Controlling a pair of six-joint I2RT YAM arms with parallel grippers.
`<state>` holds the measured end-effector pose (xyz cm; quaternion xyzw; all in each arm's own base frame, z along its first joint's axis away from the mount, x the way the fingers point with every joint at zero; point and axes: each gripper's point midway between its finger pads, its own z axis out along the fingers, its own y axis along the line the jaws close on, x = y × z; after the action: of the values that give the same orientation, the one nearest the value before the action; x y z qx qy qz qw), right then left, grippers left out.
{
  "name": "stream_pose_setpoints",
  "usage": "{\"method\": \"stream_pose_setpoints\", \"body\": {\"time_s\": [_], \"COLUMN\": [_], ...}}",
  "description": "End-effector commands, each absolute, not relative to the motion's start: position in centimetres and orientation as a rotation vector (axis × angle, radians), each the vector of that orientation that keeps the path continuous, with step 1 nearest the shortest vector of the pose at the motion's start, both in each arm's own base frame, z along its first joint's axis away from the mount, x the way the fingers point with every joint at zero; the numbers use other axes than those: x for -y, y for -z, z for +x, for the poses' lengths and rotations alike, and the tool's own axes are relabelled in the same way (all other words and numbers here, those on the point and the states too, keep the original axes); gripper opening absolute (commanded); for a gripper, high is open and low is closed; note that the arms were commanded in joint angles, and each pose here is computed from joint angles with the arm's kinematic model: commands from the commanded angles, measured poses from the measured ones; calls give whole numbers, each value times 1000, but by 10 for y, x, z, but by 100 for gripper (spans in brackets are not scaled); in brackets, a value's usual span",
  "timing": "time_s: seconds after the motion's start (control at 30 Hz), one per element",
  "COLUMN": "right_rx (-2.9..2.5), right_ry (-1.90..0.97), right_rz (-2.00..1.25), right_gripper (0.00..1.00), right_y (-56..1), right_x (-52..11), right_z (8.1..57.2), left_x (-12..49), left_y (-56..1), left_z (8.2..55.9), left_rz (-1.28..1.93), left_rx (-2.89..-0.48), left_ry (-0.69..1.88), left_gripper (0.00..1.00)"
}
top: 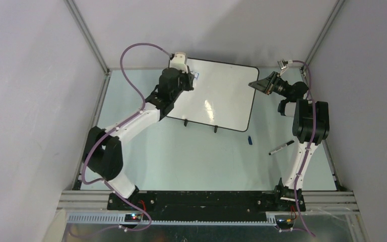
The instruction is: Write a sentence on the whiteboard
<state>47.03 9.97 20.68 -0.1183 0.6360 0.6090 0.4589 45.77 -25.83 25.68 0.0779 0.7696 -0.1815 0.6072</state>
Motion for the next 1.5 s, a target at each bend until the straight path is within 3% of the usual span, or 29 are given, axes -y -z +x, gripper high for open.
{"method": "stream_pose_setpoints", "body": {"time_s": [0.0,0.33,0.67,0.83,1.47], "right_rx": [-1501,-1498,-1496,-1497,-1496], "right_ry": [-1452,-1451,-1455,-1456,-1456], "right_rz": [-358,-356,-365,-366,-350], "right_gripper": [0,0,0,0,0], "right_y": [-241,-241,-243,-243,-244], "right_x": [-96,-96,-100,-100,-97], "right_z": [462,463,462,461,462], "left_x": [259,254,238,223,221], "left_y": [-329,-356,-317,-324,-307], "left_z": [458,465,426,419,424], "left_rz": [115,107,133,99,25], "left_rx": [-1584,-1527,-1545,-1510,-1545], "left_ry": [491,453,479,439,446], "left_gripper": [0,0,0,0,0]}}
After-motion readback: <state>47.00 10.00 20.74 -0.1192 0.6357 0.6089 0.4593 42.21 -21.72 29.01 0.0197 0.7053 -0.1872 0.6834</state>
